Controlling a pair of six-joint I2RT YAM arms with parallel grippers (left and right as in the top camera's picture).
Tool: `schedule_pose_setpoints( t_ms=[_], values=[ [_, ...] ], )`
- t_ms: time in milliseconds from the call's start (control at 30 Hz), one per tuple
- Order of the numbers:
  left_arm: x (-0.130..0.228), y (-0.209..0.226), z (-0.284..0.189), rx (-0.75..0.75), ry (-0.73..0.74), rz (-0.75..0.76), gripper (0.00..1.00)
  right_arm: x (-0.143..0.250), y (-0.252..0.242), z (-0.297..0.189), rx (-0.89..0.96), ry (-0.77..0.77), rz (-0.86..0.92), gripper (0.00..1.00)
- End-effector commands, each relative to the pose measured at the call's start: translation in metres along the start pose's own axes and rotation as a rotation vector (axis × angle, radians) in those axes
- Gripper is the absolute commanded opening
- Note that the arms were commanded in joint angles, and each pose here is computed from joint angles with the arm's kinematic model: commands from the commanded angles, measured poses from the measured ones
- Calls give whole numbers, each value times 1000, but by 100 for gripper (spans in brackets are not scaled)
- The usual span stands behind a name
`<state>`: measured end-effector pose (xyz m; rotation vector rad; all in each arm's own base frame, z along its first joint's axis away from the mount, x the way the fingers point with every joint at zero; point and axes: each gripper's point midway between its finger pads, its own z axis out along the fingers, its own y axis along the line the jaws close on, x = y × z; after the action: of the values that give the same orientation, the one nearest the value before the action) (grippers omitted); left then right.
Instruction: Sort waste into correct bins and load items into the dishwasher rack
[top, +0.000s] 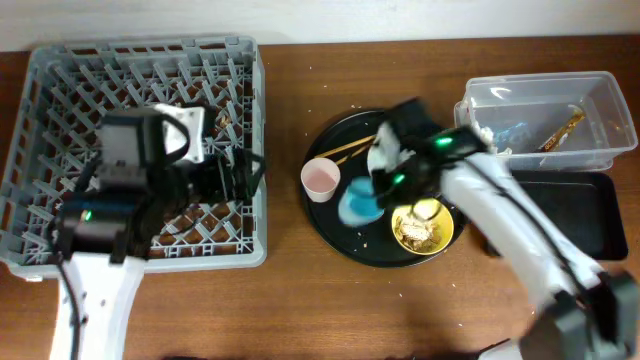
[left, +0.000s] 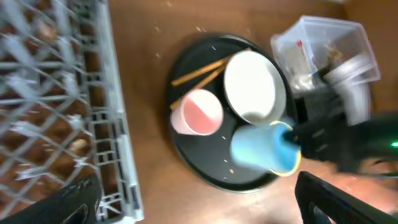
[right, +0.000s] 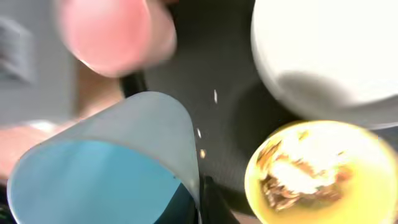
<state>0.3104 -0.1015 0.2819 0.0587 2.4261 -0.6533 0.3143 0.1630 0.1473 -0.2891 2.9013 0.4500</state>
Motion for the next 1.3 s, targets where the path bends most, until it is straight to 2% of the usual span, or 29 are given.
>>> schedule_pose_setpoints(
  t_ms=[0,67,100,167,267,300,333,367,433,533,567,600,700,767,800,867,900,967,1000,1033,1067,1100,1133,1167,1233,1267],
  values=[
    [-6,-76,-5,492,32,98,99,-35,39,-123,-436,-315,-177,4],
    [-11,-120,-35,817,13,205,99,-32,78,-184,-811,-467,-387,4],
    [-10,-131,-47,906,8,241,99,-31,85,-190,-858,-477,-417,4],
    [-8,-138,-56,971,17,259,99,-25,118,-204,-971,-516,-581,4],
    [3,-151,-82,1146,64,274,99,-22,154,-205,-1007,-552,-748,4],
    [3,-151,-83,1153,66,274,94,-24,158,-204,-1015,-554,-758,4],
    [3,-151,-83,1153,66,274,82,-26,160,-205,-1021,-558,-761,4],
    [4,-152,-83,1155,69,275,77,-28,164,-208,-1024,-574,-779,4],
    [11,-162,-80,1165,94,294,78,-31,169,-208,-1019,-577,-771,4],
    [11,-166,-79,1164,83,326,70,-29,169,-206,-1022,-559,-757,4],
    [7,-163,-71,1112,64,326,65,-28,168,-205,-1023,-549,-748,4],
    [5,-162,-67,1090,49,335,65,-27,168,-204,-1024,-539,-738,4],
    [0,-165,-72,1114,26,369,92,-26,168,-204,-1024,-539,-738,4],
    [0,-166,-73,1117,19,381,94,-27,168,-203,-1020,-541,-738,4],
    [0,-166,-73,1117,19,381,91,-28,167,-203,-1013,-543,-735,4],
    [-1,-166,-73,1116,18,381,68,-28,167,-203,-1013,-543,-735,4],
    [-2,-164,-69,1093,10,378,67,-28,167,-203,-1012,-543,-735,29],
    [-14,-152,-49,947,-38,352,67,-36,161,-197,-956,-552,-695,44],
    [-21,-139,-37,852,-54,314,67,-47,147,-195,-892,-566,-623,55],
    [-26,-108,-17,670,-56,225,67,-60,118,-196,-794,-600,-529,61],
    [-24,-54,2,394,-34,104,67,-69,88,-194,-697,-601,-387,64],
    [-12,13,8,73,6,-4,67,-70,46,-180,-551,-564,-215,64],
    [-2,60,1,-152,31,-71,67,-61,21,-164,-451,-496,-108,65],
    [6,86,-7,-270,49,-117,67,-51,5,-150,-356,-436,-41,66],
    [29,164,-49,-665,51,-363,67,-30,-17,-133,-221,-335,36,70],
    [33,184,-61,-746,39,-423,68,-24,-20,-130,-207,-311,50,71]
  ],
)
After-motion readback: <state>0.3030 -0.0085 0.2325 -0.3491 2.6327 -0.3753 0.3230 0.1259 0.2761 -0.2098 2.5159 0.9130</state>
